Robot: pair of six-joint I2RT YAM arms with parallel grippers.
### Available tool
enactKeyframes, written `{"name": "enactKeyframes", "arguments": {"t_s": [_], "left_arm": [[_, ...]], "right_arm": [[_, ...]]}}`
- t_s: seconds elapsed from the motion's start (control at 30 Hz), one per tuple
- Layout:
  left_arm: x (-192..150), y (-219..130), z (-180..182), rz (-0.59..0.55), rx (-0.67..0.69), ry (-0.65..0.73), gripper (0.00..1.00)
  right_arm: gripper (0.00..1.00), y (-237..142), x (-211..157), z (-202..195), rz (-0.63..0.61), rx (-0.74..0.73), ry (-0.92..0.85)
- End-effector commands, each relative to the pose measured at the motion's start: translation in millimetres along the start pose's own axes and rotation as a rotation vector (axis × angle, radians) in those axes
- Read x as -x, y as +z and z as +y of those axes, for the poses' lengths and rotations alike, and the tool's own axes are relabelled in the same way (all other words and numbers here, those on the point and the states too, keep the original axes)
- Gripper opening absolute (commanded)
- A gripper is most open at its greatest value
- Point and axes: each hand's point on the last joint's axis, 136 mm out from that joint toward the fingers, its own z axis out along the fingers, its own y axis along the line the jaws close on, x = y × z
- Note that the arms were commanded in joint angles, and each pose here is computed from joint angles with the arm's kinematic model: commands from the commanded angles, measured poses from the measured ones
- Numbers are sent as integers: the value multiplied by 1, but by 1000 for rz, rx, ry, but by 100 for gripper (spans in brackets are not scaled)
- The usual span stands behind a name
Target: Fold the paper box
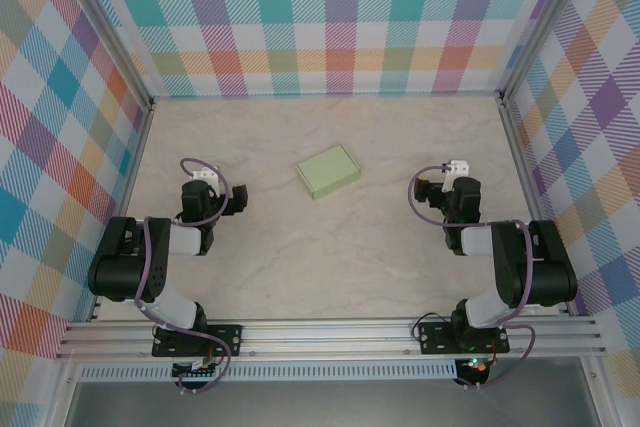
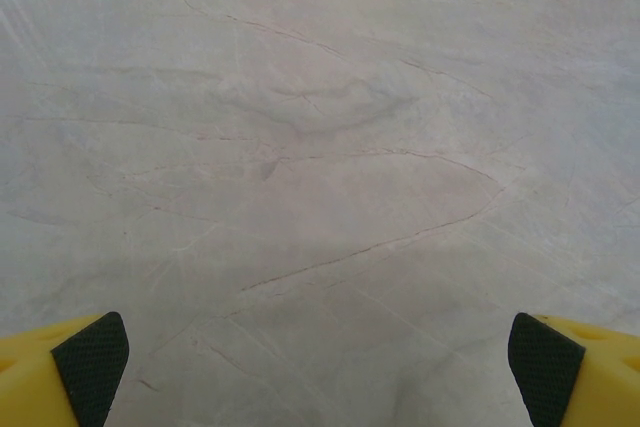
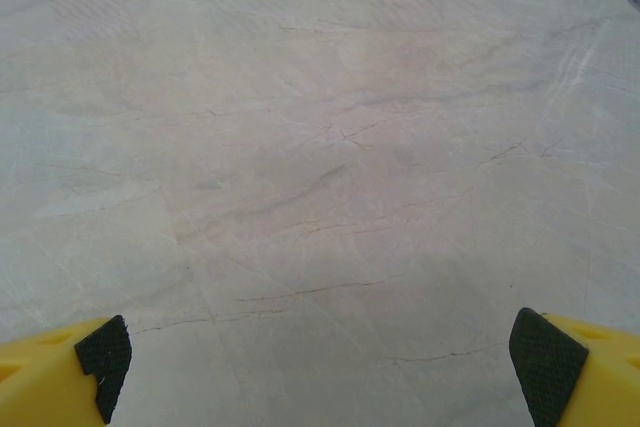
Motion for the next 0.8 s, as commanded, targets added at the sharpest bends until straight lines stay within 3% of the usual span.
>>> {"name": "enactKeyframes", "arguments": {"t_s": [0.0, 0.77], "left_arm": [[20, 0, -2, -64, 2, -8, 100], [20, -1, -3, -66, 14, 8, 100]], "right_arm": [[100, 3, 11, 2, -28, 17, 3], [100, 4, 10, 5, -12, 68, 7]]}}
